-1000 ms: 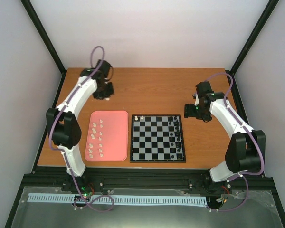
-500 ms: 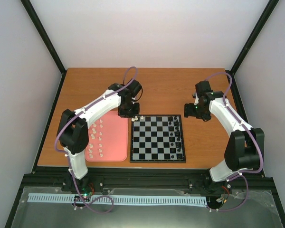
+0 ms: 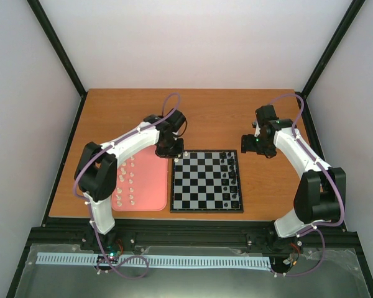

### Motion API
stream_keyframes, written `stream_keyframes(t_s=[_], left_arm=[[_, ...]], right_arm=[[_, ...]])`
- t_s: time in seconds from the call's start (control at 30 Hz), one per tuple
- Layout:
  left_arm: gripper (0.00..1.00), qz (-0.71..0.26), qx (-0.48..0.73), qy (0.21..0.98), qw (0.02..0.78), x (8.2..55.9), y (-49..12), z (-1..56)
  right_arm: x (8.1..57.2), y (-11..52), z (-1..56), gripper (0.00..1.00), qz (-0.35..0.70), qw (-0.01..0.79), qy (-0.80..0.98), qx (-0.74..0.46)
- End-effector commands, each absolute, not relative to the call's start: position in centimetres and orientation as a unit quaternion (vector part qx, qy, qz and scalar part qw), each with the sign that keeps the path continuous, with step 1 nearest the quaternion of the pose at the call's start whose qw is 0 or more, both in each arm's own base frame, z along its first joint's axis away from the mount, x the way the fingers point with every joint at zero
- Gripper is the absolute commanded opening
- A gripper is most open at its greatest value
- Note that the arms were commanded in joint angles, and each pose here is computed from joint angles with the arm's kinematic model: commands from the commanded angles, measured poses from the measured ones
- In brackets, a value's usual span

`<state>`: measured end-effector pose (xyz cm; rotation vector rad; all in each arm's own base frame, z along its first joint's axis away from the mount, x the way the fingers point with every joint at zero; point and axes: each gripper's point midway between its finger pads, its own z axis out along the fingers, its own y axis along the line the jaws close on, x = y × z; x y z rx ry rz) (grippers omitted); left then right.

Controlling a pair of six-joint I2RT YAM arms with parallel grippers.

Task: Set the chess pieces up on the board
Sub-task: Place the chess piece on the chessboard.

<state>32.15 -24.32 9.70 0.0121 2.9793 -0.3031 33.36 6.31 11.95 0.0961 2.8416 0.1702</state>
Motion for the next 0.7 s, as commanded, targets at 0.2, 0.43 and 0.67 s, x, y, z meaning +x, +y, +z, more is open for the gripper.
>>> stream_keyframes(t_s=[0.2, 0.43, 0.67], left_arm=[[0.01, -0.115, -0.004, 0.99, 0.076, 32.9, -25.5, 8.7], [0.01, -0.106, 0.003, 0.992, 0.062, 32.6, -25.9, 7.3], [0.01, -0.093, 0.002, 0.994, 0.064, 33.0, -26.0, 6.8]], right_arm=[[33.5, 5.6, 12.5, 1.0, 0.047, 0.152, 0.986, 0.042], [33.5, 5.5, 12.4, 1.0, 0.044, 0.151, 0.987, 0.041], [33.3, 5.5, 12.2, 1.0, 0.043, 0.15, 0.987, 0.04]])
